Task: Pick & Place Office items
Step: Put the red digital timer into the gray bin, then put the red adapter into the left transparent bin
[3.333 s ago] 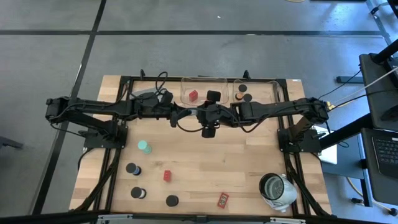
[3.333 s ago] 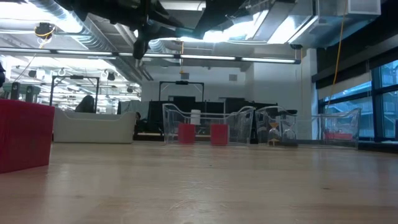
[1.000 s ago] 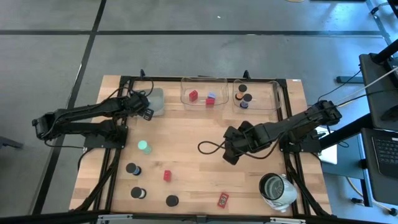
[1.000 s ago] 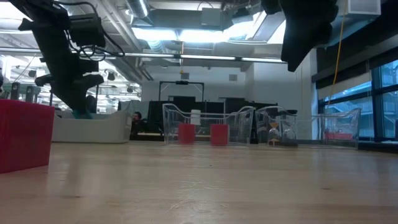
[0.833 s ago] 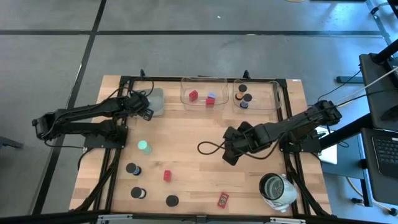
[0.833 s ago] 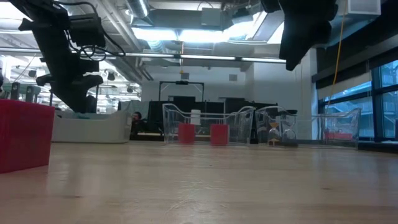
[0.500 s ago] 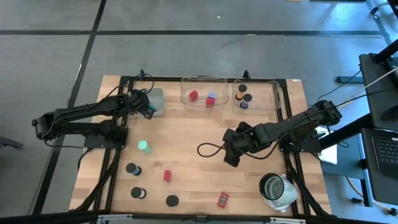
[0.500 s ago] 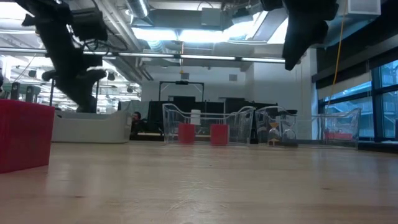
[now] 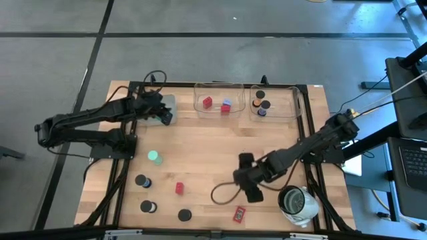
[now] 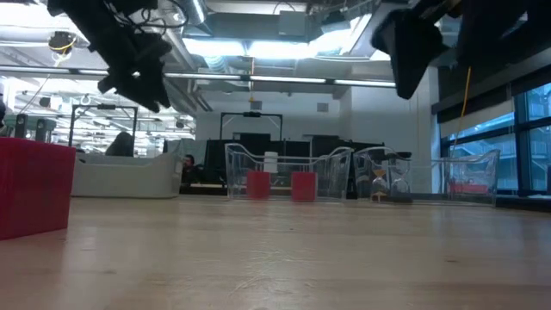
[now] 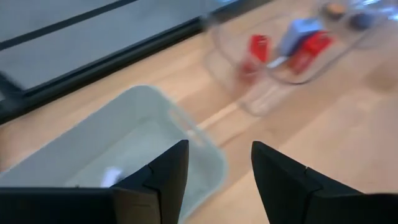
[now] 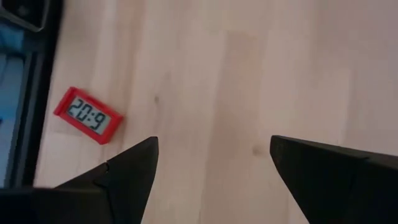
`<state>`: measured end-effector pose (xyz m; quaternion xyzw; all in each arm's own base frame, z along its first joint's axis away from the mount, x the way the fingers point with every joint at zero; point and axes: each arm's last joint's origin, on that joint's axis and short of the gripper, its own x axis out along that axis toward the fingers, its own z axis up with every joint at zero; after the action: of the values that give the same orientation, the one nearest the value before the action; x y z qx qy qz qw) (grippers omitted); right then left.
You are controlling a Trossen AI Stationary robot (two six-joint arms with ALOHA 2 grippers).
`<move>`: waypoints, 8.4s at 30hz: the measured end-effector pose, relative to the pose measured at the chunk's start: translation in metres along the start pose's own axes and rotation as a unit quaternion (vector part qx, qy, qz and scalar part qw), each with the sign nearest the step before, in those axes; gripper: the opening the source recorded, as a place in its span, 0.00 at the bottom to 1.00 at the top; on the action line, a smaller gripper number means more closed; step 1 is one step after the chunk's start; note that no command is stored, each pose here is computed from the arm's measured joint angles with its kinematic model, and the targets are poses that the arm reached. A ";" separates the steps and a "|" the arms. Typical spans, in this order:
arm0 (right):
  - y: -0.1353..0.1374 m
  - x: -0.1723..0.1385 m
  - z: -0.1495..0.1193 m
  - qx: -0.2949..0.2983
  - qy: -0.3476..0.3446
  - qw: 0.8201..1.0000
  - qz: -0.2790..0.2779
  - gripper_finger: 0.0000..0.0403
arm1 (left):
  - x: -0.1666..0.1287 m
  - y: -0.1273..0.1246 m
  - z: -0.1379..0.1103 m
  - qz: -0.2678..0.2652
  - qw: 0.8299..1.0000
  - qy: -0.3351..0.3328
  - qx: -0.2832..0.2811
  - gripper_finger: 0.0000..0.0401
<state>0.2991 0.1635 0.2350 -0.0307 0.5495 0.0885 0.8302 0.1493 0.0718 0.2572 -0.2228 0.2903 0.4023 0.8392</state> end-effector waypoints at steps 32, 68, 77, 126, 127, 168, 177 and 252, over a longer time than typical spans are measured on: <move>0.078 0.107 -0.014 -0.299 -0.010 0.947 0.121 0.77 | -0.002 -0.009 -0.001 -0.024 1.000 -0.010 -0.015 0.42; -0.025 0.013 0.027 -0.046 -0.110 0.982 -0.149 0.38 | -0.010 -0.030 0.021 -0.236 0.969 -0.071 -0.029 0.42; -0.106 -0.026 0.048 0.018 -0.187 0.941 -0.281 0.34 | -0.015 -0.045 0.021 -0.296 0.949 -0.057 -0.091 0.43; -0.156 -0.032 0.063 -0.032 -0.223 0.918 -0.327 0.36 | 0.054 -0.105 0.024 -0.408 0.902 -0.046 -0.135 0.59; -0.156 -0.032 0.063 -0.032 -0.223 0.918 -0.327 0.36 | 0.054 -0.105 0.024 -0.408 0.902 -0.045 -0.136 0.59; -0.154 -0.035 0.054 -0.044 -0.192 0.939 -0.284 0.64 | 0.059 -0.097 0.028 -0.394 0.906 -0.044 -0.146 0.19; -0.145 -0.073 0.028 0.026 -0.175 0.962 -0.209 0.79 | 0.070 -0.076 0.041 -0.349 0.922 -0.074 -0.152 0.18; -0.142 -0.096 -0.005 0.160 -0.110 0.956 -0.219 0.65 | 0.012 0.037 0.013 -0.002 0.995 0.054 -0.087 0.42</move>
<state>0.2838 0.0122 0.3151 -0.0070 0.4416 -0.1814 0.8787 0.1297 0.1072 0.2539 -0.3164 0.2986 0.4118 0.8008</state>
